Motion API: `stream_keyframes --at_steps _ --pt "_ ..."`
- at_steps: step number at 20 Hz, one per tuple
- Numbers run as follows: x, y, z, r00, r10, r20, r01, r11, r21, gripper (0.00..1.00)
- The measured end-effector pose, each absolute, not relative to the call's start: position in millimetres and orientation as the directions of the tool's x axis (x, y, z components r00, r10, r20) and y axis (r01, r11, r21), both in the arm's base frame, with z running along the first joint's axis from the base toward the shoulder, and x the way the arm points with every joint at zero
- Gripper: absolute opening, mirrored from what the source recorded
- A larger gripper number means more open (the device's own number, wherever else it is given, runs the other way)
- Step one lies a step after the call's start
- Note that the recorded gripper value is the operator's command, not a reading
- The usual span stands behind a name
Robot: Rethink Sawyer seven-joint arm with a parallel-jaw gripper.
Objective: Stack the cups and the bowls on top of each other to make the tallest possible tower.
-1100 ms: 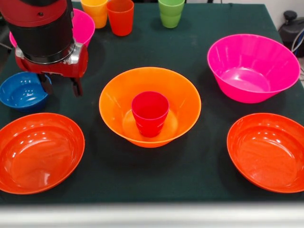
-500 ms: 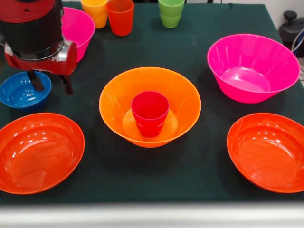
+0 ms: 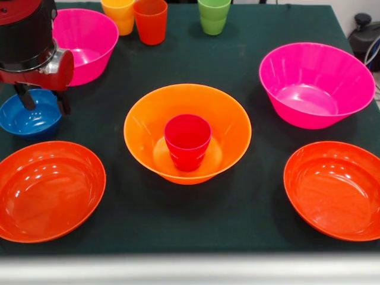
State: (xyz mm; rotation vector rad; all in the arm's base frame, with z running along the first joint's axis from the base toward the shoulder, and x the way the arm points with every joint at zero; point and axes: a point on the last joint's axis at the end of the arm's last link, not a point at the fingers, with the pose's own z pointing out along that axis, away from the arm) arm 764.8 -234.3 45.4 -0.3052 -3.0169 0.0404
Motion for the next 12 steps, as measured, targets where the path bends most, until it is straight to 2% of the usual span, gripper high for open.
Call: stream_keyframes --at_steps 12 --pt "761.1 -234.6 39.2 -0.973 0.198 0.115 0.195 0.98 -0.041 1.0"
